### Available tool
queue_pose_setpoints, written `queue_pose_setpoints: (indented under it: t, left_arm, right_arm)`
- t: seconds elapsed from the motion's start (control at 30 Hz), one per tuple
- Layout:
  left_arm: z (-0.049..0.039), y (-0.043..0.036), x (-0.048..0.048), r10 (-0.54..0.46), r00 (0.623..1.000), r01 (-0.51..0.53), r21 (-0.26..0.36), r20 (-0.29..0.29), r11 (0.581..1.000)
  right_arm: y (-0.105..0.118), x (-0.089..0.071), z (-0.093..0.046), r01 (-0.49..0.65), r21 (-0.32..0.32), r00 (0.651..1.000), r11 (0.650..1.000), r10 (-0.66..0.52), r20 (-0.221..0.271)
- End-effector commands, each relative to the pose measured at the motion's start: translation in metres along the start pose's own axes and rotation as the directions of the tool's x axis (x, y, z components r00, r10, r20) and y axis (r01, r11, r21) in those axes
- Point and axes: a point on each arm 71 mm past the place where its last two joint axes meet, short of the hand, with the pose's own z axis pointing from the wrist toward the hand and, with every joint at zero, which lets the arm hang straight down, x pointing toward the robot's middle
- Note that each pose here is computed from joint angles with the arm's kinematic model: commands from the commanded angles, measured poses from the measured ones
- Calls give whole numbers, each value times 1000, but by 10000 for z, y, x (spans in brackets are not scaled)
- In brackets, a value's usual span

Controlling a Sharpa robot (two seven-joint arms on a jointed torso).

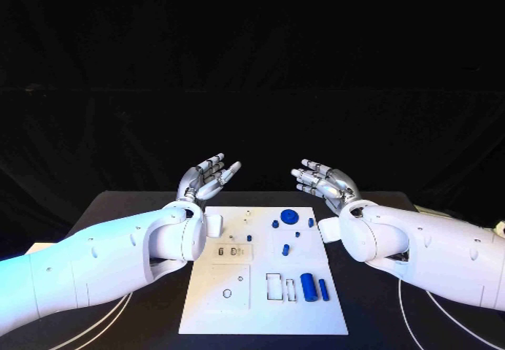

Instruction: Assemble the parts on the task board

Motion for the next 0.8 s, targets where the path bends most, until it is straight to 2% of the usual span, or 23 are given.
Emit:
queue_pose_setpoints:
  t: [0.03,0.23,0.27,0.4,0.6,0.7,0.8]
  left_arm:
    - [3,-28,36,-14,999,15,26,-38,1000]
    - [3,-28,36,-14,999,15,26,-38,1000]
    - [-84,-70,-47,-85,993,87,16,-77,996]
    - [-144,-108,-56,-87,991,90,26,-102,996]
    - [-292,-177,-65,-122,983,124,7,-140,992]
    - [-345,-199,-64,-160,976,158,-28,-147,987]
    - [-376,-224,-65,-186,970,180,-48,-155,982]
  right_arm:
    - [-11,116,16,27,42,981,999,-18,-194]
    - [-3,121,32,40,51,973,998,-27,-230]
    - [229,-100,77,354,-161,916,921,-376,-136]
    - [302,-119,70,418,-205,883,885,-449,-139]
    - [451,-158,75,552,-267,789,790,-599,-139]
    - [519,-203,94,629,-290,723,721,-680,-122]
    - [595,-243,122,710,-311,638,632,-764,-95]
